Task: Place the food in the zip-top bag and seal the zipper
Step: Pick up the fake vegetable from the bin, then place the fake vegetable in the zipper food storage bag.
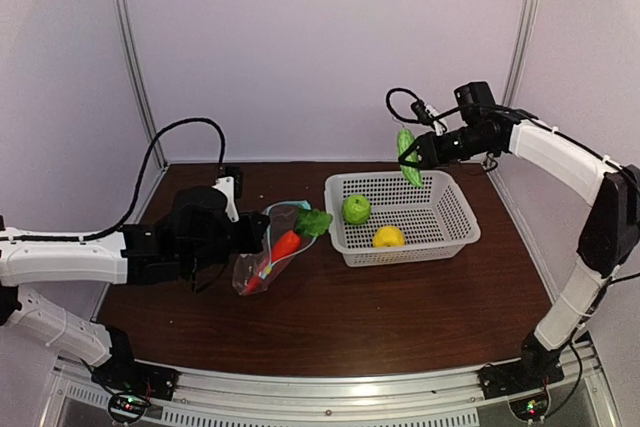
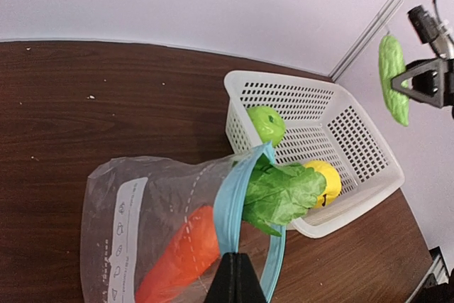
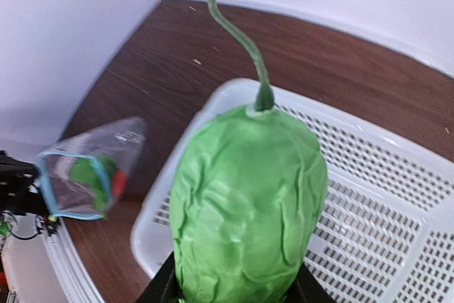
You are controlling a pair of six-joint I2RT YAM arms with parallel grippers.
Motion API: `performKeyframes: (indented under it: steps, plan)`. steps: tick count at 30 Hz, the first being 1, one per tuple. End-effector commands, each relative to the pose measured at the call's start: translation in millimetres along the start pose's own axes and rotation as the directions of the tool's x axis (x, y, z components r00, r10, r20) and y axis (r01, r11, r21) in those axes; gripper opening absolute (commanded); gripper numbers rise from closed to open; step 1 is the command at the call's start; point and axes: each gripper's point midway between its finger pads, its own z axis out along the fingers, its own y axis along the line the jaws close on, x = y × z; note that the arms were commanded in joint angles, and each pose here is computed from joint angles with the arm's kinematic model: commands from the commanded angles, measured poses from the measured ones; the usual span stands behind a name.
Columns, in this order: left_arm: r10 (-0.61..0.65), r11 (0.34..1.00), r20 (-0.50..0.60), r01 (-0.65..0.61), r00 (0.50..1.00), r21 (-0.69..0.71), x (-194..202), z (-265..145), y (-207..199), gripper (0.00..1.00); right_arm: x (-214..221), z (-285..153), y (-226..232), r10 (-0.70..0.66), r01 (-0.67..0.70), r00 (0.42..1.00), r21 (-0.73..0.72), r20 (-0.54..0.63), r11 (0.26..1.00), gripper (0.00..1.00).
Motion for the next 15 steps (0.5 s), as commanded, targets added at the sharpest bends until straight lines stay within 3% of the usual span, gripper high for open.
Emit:
performKeyframes:
  steps: [1, 5, 9, 15]
  plan:
    - [-0.030, 0.998, 0.014, 0.029, 0.999, 0.059, -12.0, 6.9, -18.7, 0.00, -21.8, -13.4, 98.6, -0.058, 0.116, 0.984, -0.353, 0.170, 0.929, 0.17]
    - [-0.073, 0.995, 0.002, 0.073, 0.997, 0.068, -10.6, 10.9, -22.3, 0.00, -14.6, -6.6, 168.0, -0.069, 0.174, 0.971, -0.482, 0.227, 0.859, 0.15]
    - [-0.137, 0.986, -0.002, 0.137, 0.991, 0.094, -11.4, 11.9, -27.7, 0.00, 3.4, 8.6, 221.1, -0.160, 0.266, 0.957, -0.512, 0.242, 0.817, 0.15]
    - [-0.245, 0.960, -0.014, 0.245, 0.969, 0.134, -13.6, 9.4, -34.0, 0.00, 27.1, 38.0, 252.1, -0.221, 0.318, 0.944, -0.500, 0.244, 0.806, 0.15]
